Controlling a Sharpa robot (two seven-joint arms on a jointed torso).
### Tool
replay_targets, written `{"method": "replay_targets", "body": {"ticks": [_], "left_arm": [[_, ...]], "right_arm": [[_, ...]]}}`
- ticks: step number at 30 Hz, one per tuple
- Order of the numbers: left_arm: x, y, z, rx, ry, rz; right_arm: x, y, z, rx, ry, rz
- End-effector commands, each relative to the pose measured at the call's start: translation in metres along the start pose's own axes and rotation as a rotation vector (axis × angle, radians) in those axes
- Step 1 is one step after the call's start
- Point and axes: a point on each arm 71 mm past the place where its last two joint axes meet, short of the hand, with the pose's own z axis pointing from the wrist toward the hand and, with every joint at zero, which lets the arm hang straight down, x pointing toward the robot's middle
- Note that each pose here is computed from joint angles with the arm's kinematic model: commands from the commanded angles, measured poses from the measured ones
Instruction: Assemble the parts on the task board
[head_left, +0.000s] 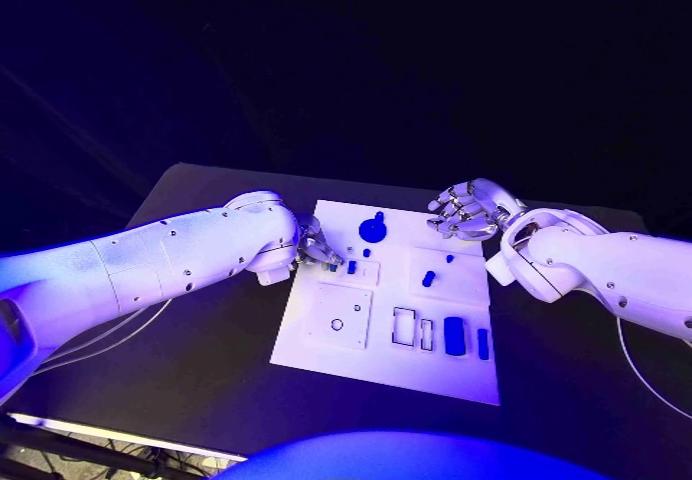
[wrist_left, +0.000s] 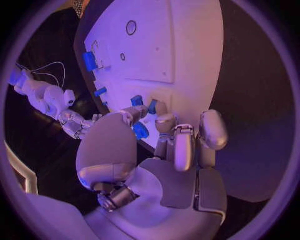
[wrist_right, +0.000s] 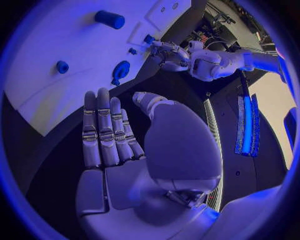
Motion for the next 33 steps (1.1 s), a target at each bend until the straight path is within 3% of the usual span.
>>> {"method": "replay_targets", "body": {"ticks": [1,16,24,28,33], "left_arm": [[0.0017,0.0008,0.0003,-0.006,0.015,0.012],[0.0001,0.0020,-0.0005,0.005,0.001,-0.011],[-0.0050,0.0024,-0.0025,0.031,-0.040,-0.054],[-0.0089,0.0018,-0.0053,0.066,-0.070,-0.086],[-0.0170,-0.0036,-0.0123,0.157,-0.130,-0.146]], "right_arm": [[0.001,0.001,0.000,-0.011,0.013,-0.003],[0.001,0.001,0.000,-0.013,0.012,-0.001],[0.002,0.000,0.000,-0.013,0.012,0.000],[0.002,-0.001,0.000,-0.012,0.013,0.001],[0.003,-0.002,-0.001,-0.012,0.014,0.004]]}}
